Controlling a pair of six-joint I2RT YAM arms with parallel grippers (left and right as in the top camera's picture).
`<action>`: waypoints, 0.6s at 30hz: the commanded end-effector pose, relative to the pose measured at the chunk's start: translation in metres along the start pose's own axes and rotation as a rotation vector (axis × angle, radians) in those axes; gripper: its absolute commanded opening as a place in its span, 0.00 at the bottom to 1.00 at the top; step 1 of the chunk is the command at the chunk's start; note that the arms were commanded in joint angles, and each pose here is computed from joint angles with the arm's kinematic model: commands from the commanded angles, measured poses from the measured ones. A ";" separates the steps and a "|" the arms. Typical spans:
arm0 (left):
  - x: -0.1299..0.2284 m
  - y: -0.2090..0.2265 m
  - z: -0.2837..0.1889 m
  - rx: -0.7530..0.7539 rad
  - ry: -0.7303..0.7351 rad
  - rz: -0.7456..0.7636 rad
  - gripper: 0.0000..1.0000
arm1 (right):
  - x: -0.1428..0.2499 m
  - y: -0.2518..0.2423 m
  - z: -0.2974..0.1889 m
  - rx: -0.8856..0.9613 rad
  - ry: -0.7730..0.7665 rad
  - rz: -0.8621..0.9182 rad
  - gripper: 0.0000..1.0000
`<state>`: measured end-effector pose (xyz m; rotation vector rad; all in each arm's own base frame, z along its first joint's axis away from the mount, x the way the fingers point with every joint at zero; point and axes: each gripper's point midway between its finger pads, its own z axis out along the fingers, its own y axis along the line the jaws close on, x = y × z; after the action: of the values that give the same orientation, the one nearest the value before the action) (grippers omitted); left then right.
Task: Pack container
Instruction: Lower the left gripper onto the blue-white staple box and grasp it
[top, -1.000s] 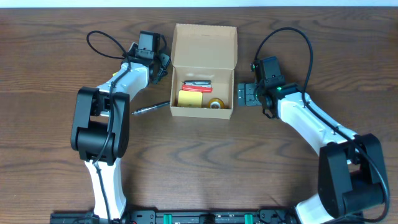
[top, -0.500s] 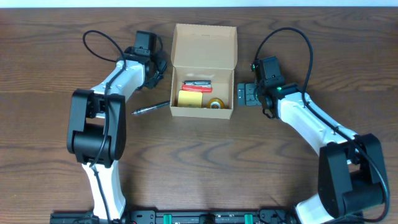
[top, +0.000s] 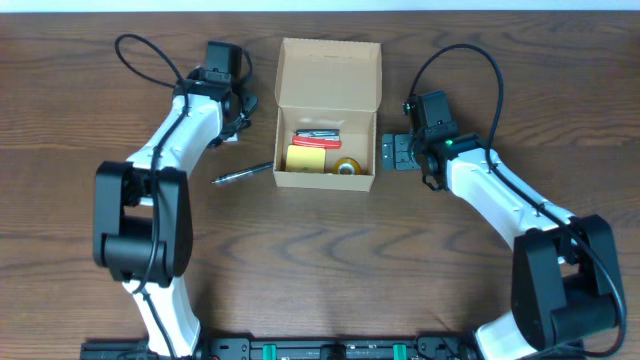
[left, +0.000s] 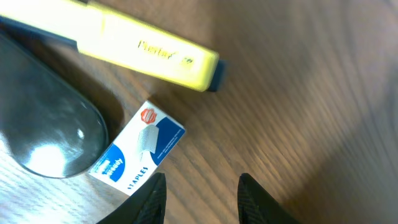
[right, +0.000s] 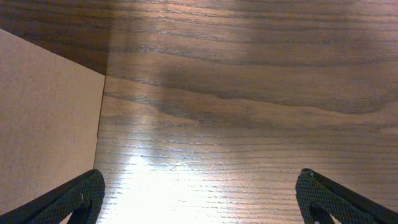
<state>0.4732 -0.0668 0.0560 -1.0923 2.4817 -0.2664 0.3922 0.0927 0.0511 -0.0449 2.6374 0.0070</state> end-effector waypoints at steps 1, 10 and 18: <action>-0.025 -0.015 -0.045 0.024 -0.093 0.228 0.38 | 0.002 -0.004 0.003 0.006 0.011 0.018 0.99; -0.022 0.000 -0.066 -0.069 -0.038 0.761 0.46 | 0.002 -0.004 0.003 0.006 0.011 0.018 0.99; -0.013 0.023 -0.060 -0.129 0.066 1.089 0.50 | 0.002 -0.004 0.003 0.006 0.011 0.018 0.99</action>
<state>0.4397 -0.0499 0.1095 0.1219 2.7596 0.1184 0.3922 0.0927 0.0511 -0.0444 2.6374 0.0072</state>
